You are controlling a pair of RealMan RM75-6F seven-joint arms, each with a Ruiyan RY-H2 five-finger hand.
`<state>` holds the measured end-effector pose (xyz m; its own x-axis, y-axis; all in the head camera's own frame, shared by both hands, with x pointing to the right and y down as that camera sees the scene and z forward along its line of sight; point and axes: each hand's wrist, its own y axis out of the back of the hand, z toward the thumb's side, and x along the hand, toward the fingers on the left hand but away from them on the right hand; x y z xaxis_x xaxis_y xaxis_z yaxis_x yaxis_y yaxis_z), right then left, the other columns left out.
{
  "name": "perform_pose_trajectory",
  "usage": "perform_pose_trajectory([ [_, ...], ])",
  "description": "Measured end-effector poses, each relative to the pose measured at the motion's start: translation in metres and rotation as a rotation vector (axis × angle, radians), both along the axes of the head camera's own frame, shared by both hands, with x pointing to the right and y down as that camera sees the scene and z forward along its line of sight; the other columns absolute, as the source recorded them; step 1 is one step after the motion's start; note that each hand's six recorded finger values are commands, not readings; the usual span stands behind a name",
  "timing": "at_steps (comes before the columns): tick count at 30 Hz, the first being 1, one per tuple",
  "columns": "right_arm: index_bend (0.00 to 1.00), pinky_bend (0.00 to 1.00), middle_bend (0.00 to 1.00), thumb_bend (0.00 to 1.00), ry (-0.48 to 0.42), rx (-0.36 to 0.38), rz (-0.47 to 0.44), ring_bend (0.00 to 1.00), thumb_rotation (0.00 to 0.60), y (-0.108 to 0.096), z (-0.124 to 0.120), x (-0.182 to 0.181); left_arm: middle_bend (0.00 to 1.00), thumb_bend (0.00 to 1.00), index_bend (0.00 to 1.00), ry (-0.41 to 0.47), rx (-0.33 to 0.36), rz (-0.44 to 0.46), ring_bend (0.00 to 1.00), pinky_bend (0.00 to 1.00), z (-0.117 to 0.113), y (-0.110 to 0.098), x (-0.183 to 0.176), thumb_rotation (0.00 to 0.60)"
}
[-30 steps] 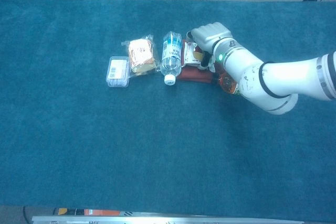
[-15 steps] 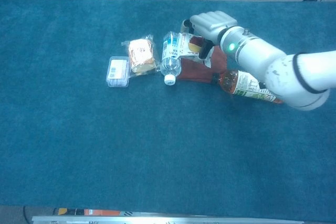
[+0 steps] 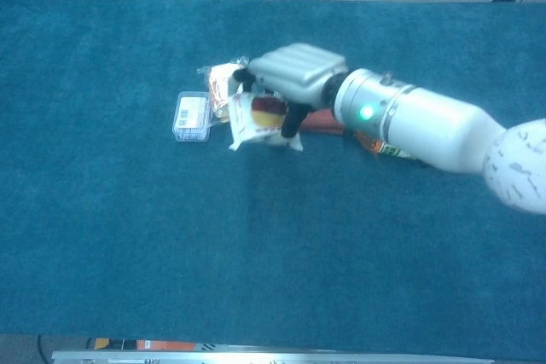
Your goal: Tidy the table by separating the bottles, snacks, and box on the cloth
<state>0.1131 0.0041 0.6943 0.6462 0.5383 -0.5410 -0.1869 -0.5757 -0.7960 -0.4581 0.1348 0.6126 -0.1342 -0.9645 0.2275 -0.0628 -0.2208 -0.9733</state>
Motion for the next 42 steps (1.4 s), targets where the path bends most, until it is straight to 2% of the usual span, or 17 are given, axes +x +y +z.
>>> perform_pose_trajectory([
  [11,0.26,0.72,0.34,0.20,0.048,-0.034,-0.209,0.42,0.600,0.058,0.015,-0.017,0.12,0.42,0.11,0.003,-0.007,-0.008,0.06,0.04,0.001,0.003,-0.003,0.600],
  [22,0.24,0.71,0.34,0.16,0.120,-0.028,-0.345,0.39,0.600,0.089,0.028,-0.015,0.12,0.42,0.11,0.004,-0.009,-0.017,0.06,0.04,0.002,0.005,-0.006,0.600],
  [30,0.08,0.56,0.24,0.08,0.125,-0.032,-0.368,0.29,0.600,0.094,0.022,-0.010,0.12,0.42,0.11,0.010,-0.014,-0.014,0.06,0.04,0.005,0.004,-0.004,0.600],
  [37,0.05,0.55,0.23,0.05,0.116,-0.019,-0.370,0.27,0.600,0.094,0.017,-0.009,0.12,0.42,0.11,0.007,-0.012,-0.016,0.06,0.04,0.004,0.004,-0.004,0.600],
  [42,0.05,0.55,0.22,0.04,0.092,-0.010,-0.341,0.27,0.600,0.088,0.011,-0.007,0.12,0.42,0.11,0.007,-0.009,-0.018,0.06,0.04,0.003,0.003,-0.004,0.600],
])
